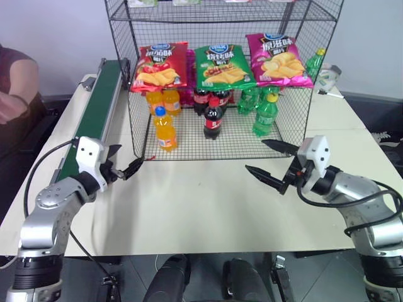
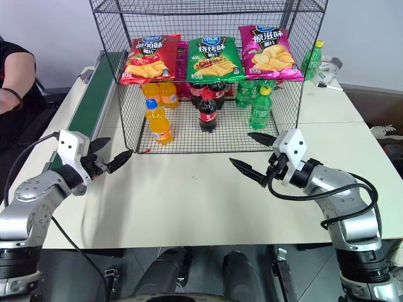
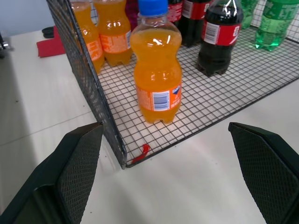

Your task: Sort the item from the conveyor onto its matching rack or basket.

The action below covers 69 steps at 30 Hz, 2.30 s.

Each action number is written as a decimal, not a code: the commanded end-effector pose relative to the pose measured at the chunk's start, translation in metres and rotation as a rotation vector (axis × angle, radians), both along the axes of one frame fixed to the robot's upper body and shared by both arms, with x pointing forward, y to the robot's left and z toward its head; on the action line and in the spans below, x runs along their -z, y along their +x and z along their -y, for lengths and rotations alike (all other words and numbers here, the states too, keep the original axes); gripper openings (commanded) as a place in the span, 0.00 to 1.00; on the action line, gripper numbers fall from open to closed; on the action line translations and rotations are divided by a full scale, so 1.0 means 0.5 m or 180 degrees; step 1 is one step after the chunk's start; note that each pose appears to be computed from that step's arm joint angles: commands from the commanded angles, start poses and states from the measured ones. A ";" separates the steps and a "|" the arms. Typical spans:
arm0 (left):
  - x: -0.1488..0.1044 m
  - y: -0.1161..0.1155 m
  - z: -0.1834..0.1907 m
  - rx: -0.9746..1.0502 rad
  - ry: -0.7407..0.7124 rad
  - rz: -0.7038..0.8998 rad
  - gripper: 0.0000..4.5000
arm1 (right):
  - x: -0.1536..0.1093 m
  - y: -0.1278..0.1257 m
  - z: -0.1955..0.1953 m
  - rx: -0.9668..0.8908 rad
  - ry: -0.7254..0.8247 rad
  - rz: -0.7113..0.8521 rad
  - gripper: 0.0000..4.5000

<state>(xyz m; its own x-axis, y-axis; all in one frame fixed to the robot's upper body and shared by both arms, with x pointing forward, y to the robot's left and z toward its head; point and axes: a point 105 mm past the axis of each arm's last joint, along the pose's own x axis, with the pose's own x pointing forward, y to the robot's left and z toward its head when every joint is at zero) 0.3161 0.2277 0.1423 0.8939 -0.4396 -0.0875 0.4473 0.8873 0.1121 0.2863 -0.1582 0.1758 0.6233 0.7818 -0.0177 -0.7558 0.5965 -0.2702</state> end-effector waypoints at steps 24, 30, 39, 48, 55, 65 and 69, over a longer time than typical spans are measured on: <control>-0.032 0.018 -0.025 -0.0228 0.0094 0.0253 0.99 | -0.005 -0.004 -0.027 -0.0089 0.0100 0.0115 1.00; -0.037 0.018 -0.033 -0.0302 0.0101 0.0293 0.99 | -0.009 0.002 -0.032 -0.0114 0.0096 0.0127 1.00; -0.040 0.017 -0.036 -0.0354 0.0087 0.0340 0.99 | -0.021 0.013 -0.039 -0.0157 0.0075 0.0176 1.00; -0.033 0.013 -0.026 -0.0343 0.0093 0.0364 0.99 | -0.025 0.005 -0.034 -0.0155 0.0061 0.0221 1.00; -0.034 0.005 -0.026 -0.0368 0.0100 0.0412 0.99 | -0.011 -0.003 -0.031 -0.0205 0.0048 0.0155 1.00; -0.042 -0.010 -0.038 -0.0447 0.0127 0.0443 0.99 | 0.010 0.004 -0.023 -0.0280 0.0062 0.0101 1.00; -0.046 -0.008 -0.039 -0.0472 0.0114 0.0462 0.99 | 0.018 0.010 -0.023 -0.0296 0.0078 0.0107 1.00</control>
